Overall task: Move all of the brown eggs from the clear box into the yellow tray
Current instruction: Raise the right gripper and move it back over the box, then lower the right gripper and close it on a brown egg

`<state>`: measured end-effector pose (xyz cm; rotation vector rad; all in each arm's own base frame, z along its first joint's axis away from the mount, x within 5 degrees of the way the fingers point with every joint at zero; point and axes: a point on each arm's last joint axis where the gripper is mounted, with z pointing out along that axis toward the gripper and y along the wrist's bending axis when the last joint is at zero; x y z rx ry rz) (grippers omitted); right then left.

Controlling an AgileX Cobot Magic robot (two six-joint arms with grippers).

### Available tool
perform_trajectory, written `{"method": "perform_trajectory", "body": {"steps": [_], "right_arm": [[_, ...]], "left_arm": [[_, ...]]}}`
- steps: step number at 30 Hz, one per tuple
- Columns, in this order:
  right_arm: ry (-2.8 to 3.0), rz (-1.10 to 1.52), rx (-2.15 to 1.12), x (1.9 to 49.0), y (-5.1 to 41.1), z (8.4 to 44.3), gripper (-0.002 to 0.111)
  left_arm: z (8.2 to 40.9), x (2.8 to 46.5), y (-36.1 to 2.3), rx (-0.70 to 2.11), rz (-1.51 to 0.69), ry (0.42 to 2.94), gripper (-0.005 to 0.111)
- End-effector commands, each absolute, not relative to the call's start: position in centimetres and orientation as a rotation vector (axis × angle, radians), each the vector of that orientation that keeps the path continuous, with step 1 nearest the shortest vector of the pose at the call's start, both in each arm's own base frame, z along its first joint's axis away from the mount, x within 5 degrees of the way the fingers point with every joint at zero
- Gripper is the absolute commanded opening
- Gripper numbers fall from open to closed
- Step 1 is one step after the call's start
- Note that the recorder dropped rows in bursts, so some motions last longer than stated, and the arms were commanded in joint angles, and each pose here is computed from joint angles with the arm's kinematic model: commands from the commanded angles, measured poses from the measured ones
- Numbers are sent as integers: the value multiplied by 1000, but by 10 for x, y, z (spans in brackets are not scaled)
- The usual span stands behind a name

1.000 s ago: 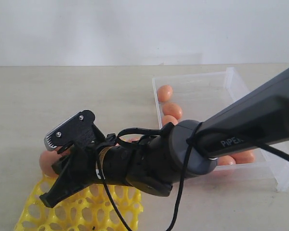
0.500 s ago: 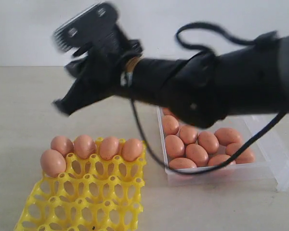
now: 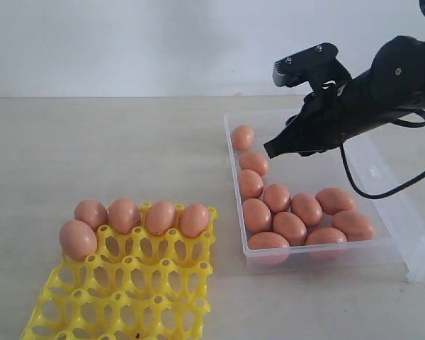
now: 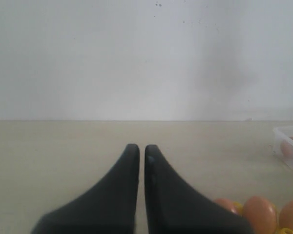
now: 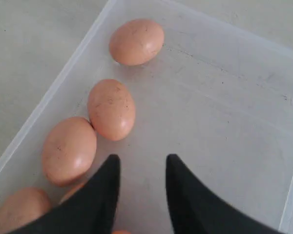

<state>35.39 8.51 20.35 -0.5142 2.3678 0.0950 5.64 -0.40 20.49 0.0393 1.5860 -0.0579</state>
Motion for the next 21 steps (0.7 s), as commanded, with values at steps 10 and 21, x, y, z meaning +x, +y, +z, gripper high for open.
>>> {"method": "perform_trajectory", "body": {"steps": [10, 21], "right_arm": [[2386, 94, -632, 412, 106, 172, 51], [2443, 179, -632, 428, 115, 149, 51]], "left_arm": [[204, 56, -4, 39, -53, 1581, 4], [204, 56, -4, 39, -53, 1581, 4]]}}
